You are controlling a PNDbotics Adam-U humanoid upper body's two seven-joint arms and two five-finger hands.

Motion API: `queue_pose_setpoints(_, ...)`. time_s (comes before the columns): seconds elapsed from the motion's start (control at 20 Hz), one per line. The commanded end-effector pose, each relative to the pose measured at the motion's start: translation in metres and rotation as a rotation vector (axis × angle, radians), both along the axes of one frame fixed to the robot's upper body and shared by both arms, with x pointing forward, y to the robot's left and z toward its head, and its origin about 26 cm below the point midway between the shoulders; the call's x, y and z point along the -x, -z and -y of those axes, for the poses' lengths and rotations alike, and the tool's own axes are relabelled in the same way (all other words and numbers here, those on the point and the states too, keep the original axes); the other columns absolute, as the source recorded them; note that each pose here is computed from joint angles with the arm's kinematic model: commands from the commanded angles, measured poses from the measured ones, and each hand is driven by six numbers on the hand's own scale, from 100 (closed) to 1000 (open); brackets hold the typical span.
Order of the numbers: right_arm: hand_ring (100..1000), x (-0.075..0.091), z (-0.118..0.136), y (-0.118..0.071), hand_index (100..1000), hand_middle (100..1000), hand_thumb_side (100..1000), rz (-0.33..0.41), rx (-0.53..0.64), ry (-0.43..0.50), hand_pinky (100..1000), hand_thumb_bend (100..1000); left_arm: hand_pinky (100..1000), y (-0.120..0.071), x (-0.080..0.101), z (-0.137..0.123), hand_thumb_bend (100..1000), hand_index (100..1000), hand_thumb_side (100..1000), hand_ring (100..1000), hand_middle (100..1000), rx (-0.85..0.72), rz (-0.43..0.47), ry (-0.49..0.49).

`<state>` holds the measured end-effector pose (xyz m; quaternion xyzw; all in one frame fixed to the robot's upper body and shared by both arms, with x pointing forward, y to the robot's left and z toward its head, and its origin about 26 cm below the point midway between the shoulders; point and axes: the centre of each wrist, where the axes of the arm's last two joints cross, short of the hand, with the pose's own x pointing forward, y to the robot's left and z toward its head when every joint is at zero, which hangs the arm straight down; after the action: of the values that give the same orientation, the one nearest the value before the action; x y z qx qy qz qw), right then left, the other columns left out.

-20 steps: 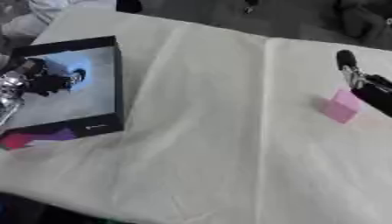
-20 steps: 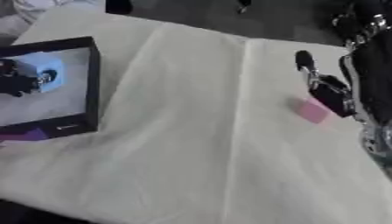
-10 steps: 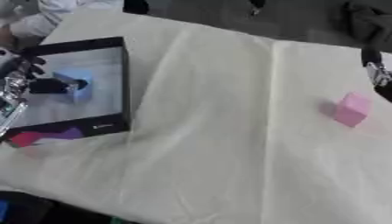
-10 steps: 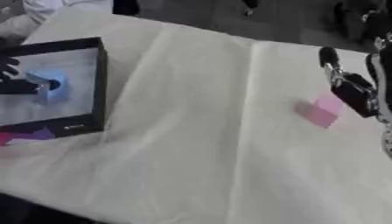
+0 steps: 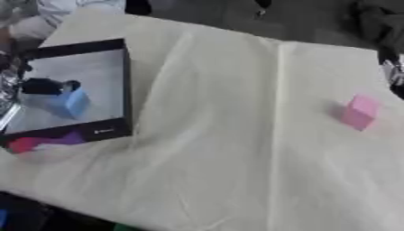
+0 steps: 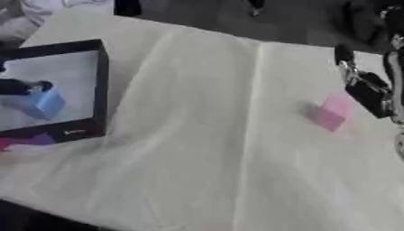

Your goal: Pick up the objects with one hand, pass them to the other hand, and then place them into the box on the other side of the table.

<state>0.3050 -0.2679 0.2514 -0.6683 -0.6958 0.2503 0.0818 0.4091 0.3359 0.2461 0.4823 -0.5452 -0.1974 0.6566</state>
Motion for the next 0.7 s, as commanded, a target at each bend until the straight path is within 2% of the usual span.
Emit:
queue_pose_setpoints(0.05,779,0.005,0.01,-0.015,787,754,169,0.056,-0.012,0.047,775,338,892,-0.045,0.026,0.007,310,882,706,795,751,0.013,0.235,0.034)
queue_pose_setpoints(0.15,787,0.006,0.015,-0.018,789,762,184,0.051,-0.056,0.078,783,307,867,-0.06,0.047,0.023,260,878,735,782,769,0.057,0.389,0.094)
queue_pose_setpoints(0.2,793,0.006,0.018,-0.02,787,767,117,0.043,-0.074,0.088,789,228,853,-0.065,0.056,0.029,373,870,845,774,768,0.081,0.451,0.124)
queue_pose_setpoints(0.25,798,0.006,0.02,-0.022,790,771,213,0.028,-0.092,0.095,793,268,848,-0.068,0.065,0.036,239,866,740,772,766,0.106,0.507,0.159)
queue_pose_setpoints(0.3,800,0.007,0.022,-0.024,793,774,241,0.004,-0.108,0.1,796,236,842,-0.07,0.072,0.041,237,871,749,769,764,0.132,0.551,0.194)
queue_pose_setpoints(0.5,804,0.008,0.029,-0.031,801,787,368,-0.138,-0.208,0.08,804,100,814,-0.067,0.093,0.057,249,896,841,776,781,0.233,0.638,0.333)
queue_pose_setpoints(0.6,818,0.008,0.034,-0.036,813,807,462,-0.231,-0.27,0.059,813,100,814,-0.063,0.099,0.062,267,917,897,796,809,0.294,0.668,0.411)
queue_pose_setpoints(0.7,832,0.004,0.042,-0.04,829,826,506,-0.337,-0.327,0.038,820,100,816,-0.058,0.103,0.063,291,930,925,808,824,0.346,0.702,0.469)
